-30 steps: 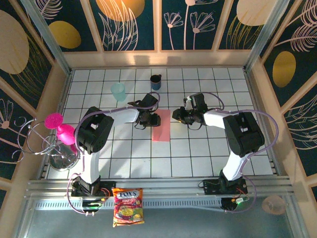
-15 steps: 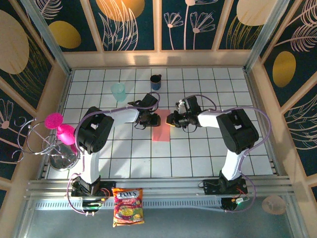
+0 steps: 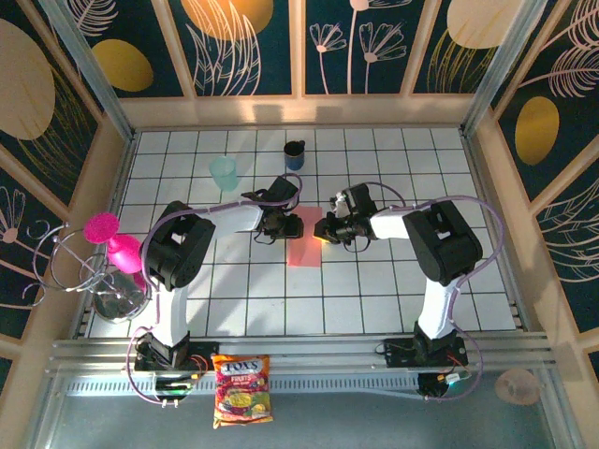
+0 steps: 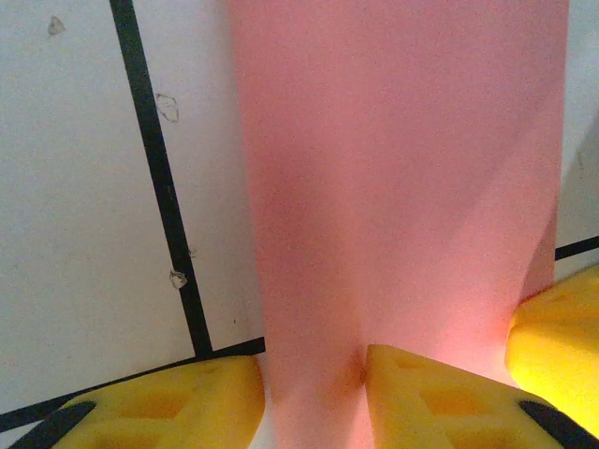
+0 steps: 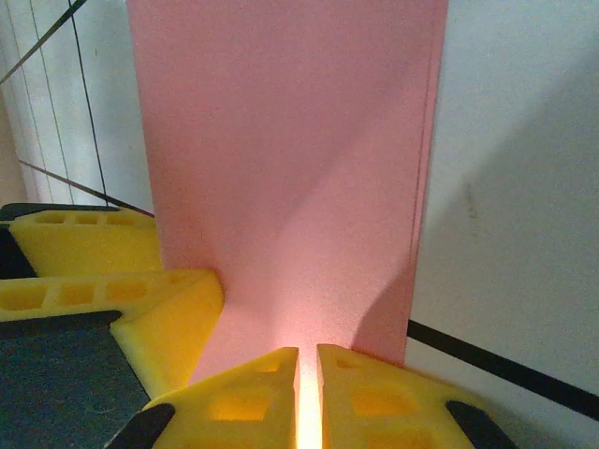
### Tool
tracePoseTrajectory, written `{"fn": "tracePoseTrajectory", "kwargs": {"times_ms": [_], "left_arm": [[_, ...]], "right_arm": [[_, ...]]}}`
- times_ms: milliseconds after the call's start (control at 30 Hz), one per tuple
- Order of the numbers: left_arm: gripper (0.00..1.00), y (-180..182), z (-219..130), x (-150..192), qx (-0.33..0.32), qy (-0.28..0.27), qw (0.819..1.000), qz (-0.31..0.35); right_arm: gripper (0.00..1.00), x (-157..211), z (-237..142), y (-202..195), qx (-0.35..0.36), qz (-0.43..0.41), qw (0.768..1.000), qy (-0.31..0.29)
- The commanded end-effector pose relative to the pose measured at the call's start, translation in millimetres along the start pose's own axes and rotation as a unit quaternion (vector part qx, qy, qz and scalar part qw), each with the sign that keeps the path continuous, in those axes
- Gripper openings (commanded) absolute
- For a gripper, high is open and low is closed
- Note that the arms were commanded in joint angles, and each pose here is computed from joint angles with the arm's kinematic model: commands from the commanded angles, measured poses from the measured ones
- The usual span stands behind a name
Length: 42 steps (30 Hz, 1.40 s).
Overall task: Fold a paper plane with a square sheet of paper (pick it up from the middle)
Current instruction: Hold the square sheet of paper at the center of the table, then first fold the square sheet of paper in half at the center of the table.
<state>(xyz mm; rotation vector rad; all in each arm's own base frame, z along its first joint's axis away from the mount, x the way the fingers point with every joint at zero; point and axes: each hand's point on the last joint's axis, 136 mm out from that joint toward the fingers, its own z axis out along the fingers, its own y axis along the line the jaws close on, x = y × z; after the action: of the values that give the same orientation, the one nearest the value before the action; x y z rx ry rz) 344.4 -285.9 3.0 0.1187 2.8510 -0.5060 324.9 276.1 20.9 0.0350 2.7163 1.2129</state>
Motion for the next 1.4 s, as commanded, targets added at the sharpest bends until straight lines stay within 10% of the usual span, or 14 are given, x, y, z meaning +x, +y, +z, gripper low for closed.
{"fn": "tracePoseTrajectory", "kwargs": {"times_ms": [0, 533, 867, 1367], "left_arm": [[0.4, 57.9, 63.8, 51.5, -0.079, 0.062, 0.995, -0.005], [0.44, -12.7, -83.3, -59.6, 0.014, -0.164, 0.984, -0.066], [0.21, -66.4, -64.7, -34.3, 0.168, -0.072, 0.982, -0.048], [0.09, -45.0, -7.3, 4.3, 0.128, 0.028, 0.991, -0.021]], "right_arm": [[0.14, 10.5, 4.2, -29.0, 0.045, 0.016, 0.999, 0.017], [0.1, 31.7, 8.4, -86.1, 0.161, 0.007, 0.983, 0.085], [0.08, 33.4, 12.8, -93.1, 0.168, 0.006, 0.981, 0.093], [0.07, 45.6, 14.1, -108.6, 0.187, 0.018, 0.976, 0.106]]}}
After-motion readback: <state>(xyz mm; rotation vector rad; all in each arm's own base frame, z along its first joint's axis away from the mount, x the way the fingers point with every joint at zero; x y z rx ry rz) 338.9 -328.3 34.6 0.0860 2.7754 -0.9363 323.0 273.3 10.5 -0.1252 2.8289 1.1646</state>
